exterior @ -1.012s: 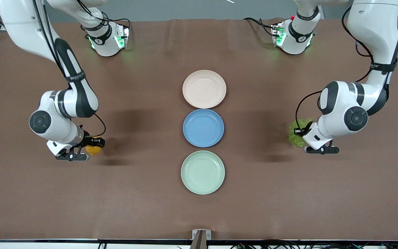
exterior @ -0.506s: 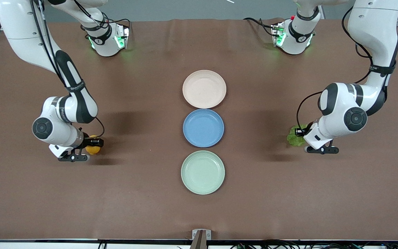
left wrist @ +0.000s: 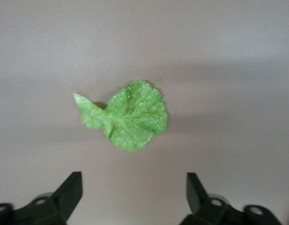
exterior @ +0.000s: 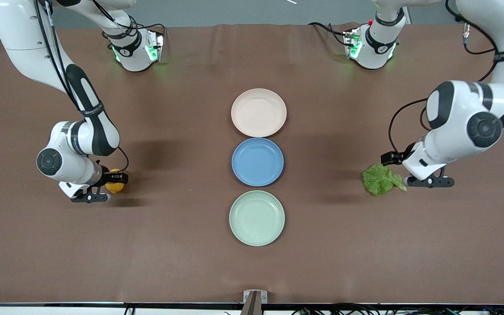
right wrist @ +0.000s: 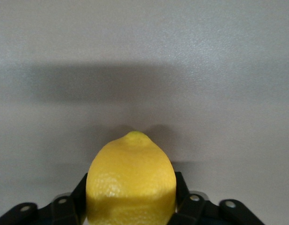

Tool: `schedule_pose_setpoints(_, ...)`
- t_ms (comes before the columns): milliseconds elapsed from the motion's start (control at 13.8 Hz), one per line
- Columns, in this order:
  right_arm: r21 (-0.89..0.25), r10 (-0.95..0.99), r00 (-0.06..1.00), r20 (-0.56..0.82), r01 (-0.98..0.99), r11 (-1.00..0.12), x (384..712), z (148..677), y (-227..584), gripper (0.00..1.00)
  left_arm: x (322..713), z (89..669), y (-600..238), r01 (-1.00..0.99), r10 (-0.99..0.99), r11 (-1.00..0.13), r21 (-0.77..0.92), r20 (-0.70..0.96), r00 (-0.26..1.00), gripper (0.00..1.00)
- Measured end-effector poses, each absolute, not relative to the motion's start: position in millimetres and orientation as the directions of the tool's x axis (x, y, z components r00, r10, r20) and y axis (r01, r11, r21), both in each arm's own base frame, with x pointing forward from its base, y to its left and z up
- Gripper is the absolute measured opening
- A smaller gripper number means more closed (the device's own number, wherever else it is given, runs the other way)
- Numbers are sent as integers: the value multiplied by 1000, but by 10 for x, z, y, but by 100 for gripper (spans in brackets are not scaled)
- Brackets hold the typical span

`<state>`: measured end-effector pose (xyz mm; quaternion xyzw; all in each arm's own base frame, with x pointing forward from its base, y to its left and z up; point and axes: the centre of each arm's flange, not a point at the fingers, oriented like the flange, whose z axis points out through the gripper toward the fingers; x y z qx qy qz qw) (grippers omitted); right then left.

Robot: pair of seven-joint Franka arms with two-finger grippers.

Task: Pick lemon and lettuce from plates

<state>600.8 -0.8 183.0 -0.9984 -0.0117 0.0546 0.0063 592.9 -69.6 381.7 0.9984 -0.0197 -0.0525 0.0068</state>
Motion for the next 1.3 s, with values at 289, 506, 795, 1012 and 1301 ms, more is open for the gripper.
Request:
schedule_pose_setpoints(289, -27, 40, 992, -117, 37, -999, 6225, 2283, 87, 100, 5878, 4651, -678, -38, -39, -999, 9, -83, 996, 100)
schedule_pose_setpoints(506, -36, 45, 992, -116, 41, -999, 6361, 2943, 98, 100, 5776, 5353, -631, -31, -32, -999, 6, -38, 999, 100)
schedule_pose_setpoints(795, 13, 65, 987, -149, 68, -998, 6248, 3868, -12, 100, 5614, 6228, -448, -1, 0, -1000, 6, 41, 999, 100)
schedule_pose_setpoints(1012, 29, 41, 982, -183, 47, -998, 6204, 4597, -181, 100, 5612, 6455, -438, 1, 2, -1000, 10, 82, 997, 100)
schedule_pose_setpoints(1301, 32, 32, 988, -153, 37, -999, 6265, 5036, -227, 100, 5621, 6492, -432, 3, 4, -1000, 14, 88, 996, 100)
